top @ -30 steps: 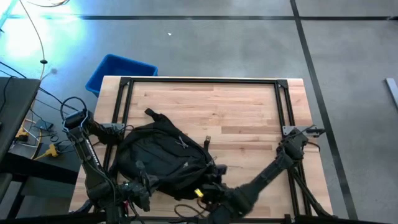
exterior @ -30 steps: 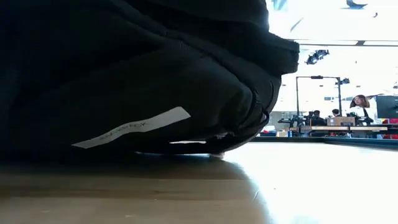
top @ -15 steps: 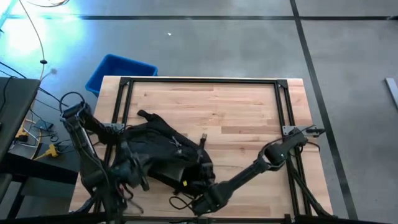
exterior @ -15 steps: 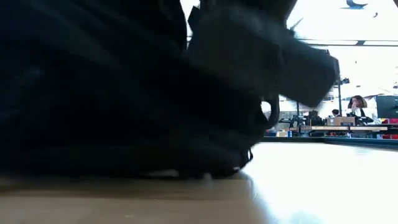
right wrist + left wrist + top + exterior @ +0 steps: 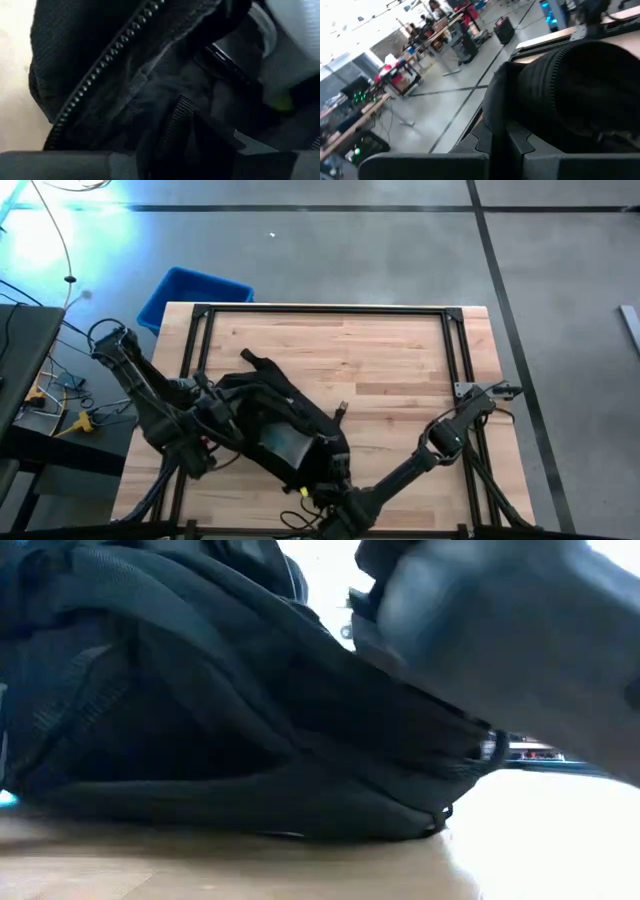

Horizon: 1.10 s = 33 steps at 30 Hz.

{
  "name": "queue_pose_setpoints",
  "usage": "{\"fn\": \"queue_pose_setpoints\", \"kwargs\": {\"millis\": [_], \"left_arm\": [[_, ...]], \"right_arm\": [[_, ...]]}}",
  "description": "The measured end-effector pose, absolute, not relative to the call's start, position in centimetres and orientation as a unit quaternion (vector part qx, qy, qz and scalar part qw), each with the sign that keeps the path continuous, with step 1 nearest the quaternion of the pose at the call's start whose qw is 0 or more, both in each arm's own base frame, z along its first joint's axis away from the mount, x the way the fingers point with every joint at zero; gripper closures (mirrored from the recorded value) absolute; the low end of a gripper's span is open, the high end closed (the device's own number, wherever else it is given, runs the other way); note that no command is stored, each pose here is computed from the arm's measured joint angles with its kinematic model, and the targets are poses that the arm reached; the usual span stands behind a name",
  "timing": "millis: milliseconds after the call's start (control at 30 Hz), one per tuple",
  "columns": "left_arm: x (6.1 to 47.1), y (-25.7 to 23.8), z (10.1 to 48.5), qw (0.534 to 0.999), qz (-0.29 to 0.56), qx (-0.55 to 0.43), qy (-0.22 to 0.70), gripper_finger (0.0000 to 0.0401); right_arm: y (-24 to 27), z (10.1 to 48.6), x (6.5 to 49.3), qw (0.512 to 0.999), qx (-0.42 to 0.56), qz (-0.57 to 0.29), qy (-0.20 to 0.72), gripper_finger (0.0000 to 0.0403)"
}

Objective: Unpack backpack
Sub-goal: Open the black backpack, then remove the yellow zip bag from the black backpack

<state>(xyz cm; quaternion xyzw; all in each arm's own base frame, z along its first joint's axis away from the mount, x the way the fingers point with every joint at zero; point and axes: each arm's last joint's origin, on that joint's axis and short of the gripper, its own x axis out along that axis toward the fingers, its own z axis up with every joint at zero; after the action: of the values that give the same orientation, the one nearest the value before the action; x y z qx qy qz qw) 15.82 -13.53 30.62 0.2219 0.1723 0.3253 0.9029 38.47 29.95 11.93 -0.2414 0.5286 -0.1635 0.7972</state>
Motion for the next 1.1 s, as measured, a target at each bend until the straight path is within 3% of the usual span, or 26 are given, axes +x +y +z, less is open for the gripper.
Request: {"fn": "queue_pose_setpoints", "kwargs": {"millis": [233, 433, 633, 800, 967, 1100], "left_arm": [[16.4, -15.0, 26.1, 0.919, 0.307, 0.18, 0.173, 0.0401], [17.0, -17.2, 25.3, 0.939, 0.269, 0.137, 0.164, 0.0401], [18.1, -20.0, 24.6, 0.956, 0.22, 0.1, 0.164, 0.0401], [19.5, -22.1, 21.6, 0.955, 0.199, 0.115, 0.189, 0.0401], [20.6, -22.9, 18.3, 0.943, 0.208, 0.154, 0.208, 0.0401], [20.8, -22.9, 17.8, 0.941, 0.217, 0.161, 0.204, 0.0401]], "right_arm": [[30.8, 17.0, 37.2, 0.792, -0.331, -0.182, 0.48, 0.0277], [30.8, 19.5, 37.8, 0.803, -0.347, -0.131, 0.466, 0.0277], [29.7, 19.0, 40.2, 0.816, -0.238, -0.02, 0.527, 0.0277], [29.4, 18.3, 41.8, 0.824, -0.166, 0.064, 0.539, 0.0277], [28.7, 16.8, 41.9, 0.813, -0.158, 0.06, 0.557, 0.0277], [27.7, 16.5, 41.8, 0.809, -0.181, -0.002, 0.559, 0.0277]]}}
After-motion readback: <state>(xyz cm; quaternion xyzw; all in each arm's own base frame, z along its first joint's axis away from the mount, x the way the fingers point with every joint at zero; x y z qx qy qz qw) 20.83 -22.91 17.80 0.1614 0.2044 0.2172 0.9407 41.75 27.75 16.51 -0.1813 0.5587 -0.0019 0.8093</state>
